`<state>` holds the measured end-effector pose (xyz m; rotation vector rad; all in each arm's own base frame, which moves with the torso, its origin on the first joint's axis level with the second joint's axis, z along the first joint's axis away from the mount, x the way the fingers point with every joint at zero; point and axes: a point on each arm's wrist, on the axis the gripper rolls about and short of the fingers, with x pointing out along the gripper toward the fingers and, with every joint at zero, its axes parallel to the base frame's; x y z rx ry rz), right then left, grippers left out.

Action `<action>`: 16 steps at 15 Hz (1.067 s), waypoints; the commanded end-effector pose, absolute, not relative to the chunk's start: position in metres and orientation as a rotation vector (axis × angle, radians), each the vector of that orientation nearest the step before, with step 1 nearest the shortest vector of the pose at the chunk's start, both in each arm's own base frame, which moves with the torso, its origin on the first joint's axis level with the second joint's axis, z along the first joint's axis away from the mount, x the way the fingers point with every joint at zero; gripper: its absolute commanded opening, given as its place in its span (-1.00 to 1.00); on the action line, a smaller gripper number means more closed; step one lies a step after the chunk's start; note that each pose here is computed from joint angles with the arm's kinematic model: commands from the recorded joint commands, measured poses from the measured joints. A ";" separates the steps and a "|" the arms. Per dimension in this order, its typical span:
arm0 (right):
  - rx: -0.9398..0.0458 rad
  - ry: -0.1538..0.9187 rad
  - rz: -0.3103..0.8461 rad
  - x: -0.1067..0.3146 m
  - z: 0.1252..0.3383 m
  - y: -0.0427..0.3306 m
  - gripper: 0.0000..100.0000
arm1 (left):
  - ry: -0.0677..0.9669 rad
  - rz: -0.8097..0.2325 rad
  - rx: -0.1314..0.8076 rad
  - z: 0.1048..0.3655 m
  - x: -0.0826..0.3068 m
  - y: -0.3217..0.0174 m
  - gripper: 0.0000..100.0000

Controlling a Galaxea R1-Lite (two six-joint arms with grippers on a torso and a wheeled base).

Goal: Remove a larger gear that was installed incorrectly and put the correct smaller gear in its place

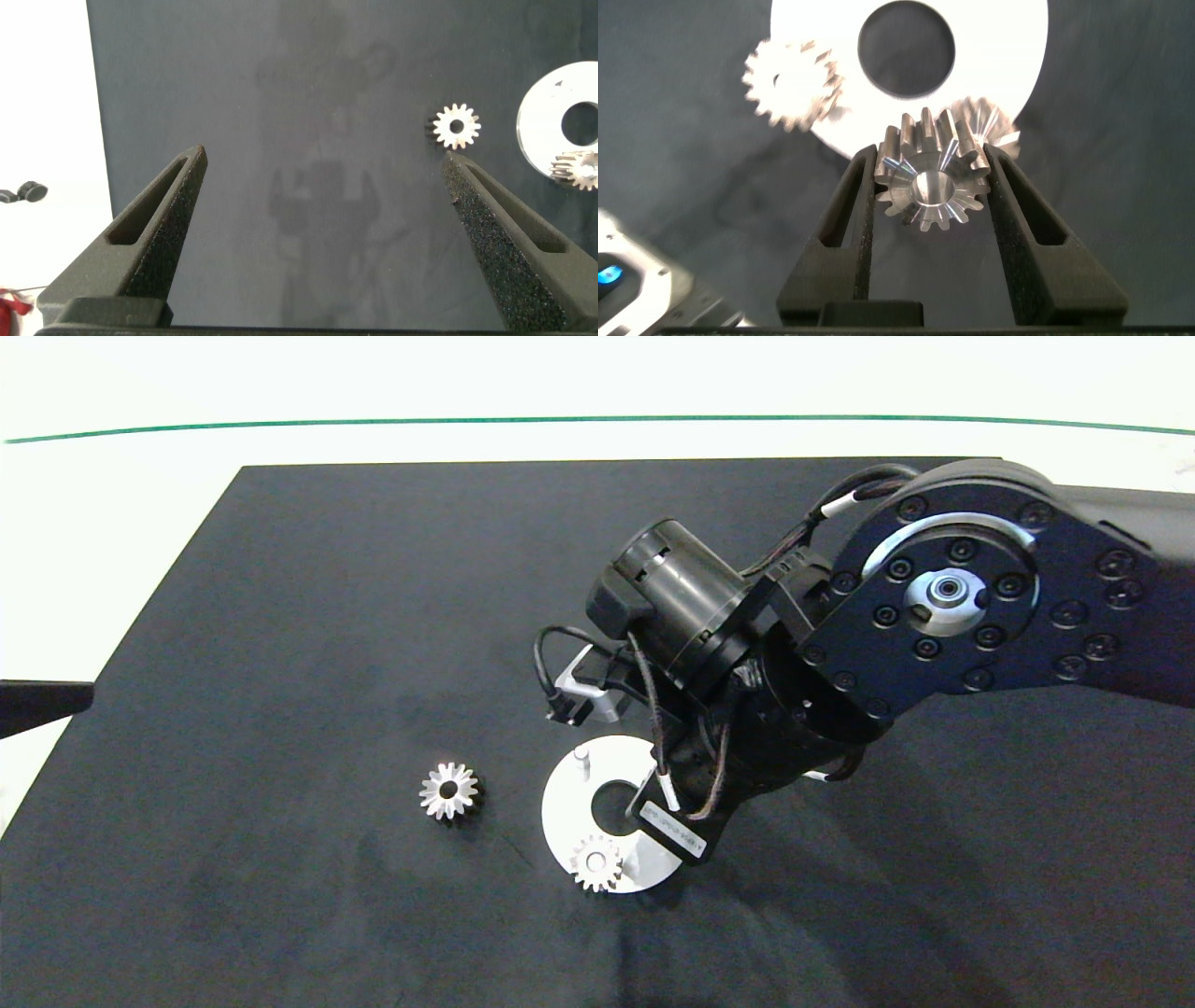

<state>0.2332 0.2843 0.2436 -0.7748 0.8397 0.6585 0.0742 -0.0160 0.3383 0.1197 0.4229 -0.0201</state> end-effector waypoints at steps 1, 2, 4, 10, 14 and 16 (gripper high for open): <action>-0.755 0.841 0.660 0.223 0.252 0.281 -0.56 | 0.426 -0.019 0.121 0.338 0.074 -0.016 1.00; -0.752 0.839 0.662 0.223 0.253 0.281 -0.56 | 0.426 -0.017 0.120 0.338 0.074 -0.016 1.00; -0.749 0.835 0.662 0.224 0.252 0.282 -0.56 | 0.426 -0.019 0.121 0.338 0.074 -0.016 1.00; -0.666 0.717 0.678 0.219 0.268 0.288 -0.56 | 0.424 -0.018 0.122 0.338 0.074 -0.016 1.00; -0.638 0.677 0.673 0.223 0.269 0.290 -0.56 | 0.423 -0.019 0.120 0.338 0.073 -0.016 1.00; -0.632 0.676 0.669 0.226 0.268 0.291 -0.56 | 0.424 -0.019 0.122 0.338 0.074 -0.016 1.00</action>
